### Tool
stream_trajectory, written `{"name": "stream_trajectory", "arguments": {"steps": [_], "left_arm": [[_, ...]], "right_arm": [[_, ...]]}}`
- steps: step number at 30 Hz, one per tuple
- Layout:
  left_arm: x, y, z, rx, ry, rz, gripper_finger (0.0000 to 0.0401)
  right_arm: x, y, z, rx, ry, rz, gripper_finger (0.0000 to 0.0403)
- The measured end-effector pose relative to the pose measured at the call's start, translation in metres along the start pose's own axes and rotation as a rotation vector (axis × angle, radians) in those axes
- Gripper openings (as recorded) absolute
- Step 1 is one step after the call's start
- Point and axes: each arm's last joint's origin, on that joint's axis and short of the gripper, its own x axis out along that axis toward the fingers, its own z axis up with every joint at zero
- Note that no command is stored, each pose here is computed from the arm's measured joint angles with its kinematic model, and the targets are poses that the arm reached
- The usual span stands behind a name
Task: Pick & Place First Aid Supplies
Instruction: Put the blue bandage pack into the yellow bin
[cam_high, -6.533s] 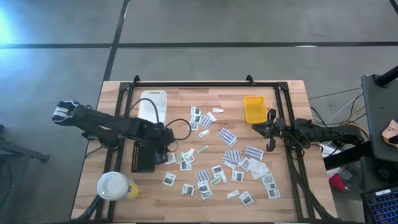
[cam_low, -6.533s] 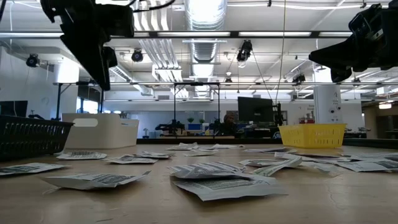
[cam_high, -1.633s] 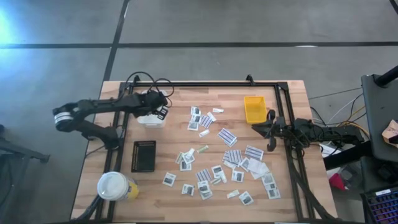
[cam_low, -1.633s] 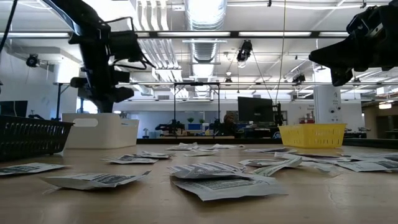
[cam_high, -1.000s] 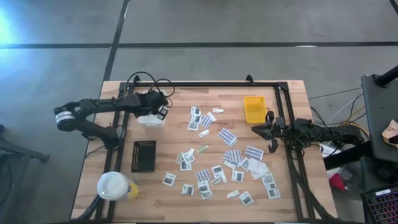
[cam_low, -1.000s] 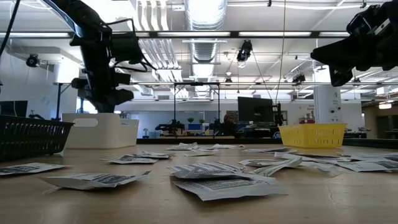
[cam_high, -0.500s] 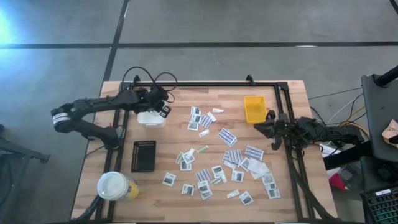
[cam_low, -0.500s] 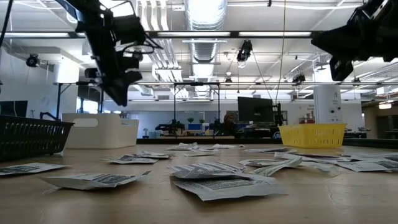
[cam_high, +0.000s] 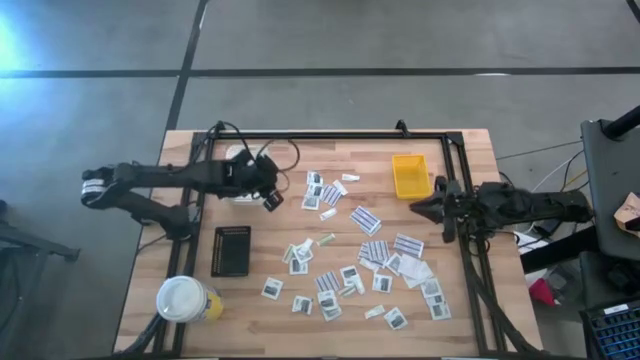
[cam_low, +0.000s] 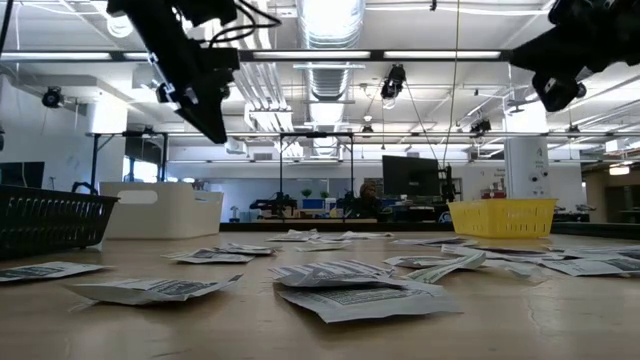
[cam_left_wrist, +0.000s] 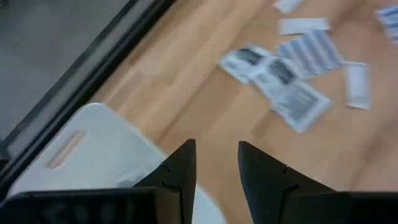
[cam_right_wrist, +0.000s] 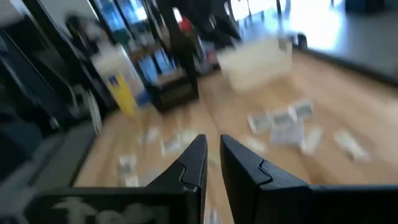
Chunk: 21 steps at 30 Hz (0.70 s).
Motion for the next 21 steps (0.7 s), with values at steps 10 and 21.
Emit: {"name": "stream_trajectory", "arguments": {"steps": [10, 21], "left_arm": [[-0.02, -0.037, -0.014, 0.119, -0.028, -0.123, 0.0112], [-0.038, -0.064, -0.024, 0.221, -0.102, -0.231, 0.0112]], "right_arm": [[0.025, 0.016, 0.001, -0.053, 0.369, -0.094, 0.0043], [0.057, 0.043, -0.022, -0.214, 0.614, -0.055, 0.0043]]}}
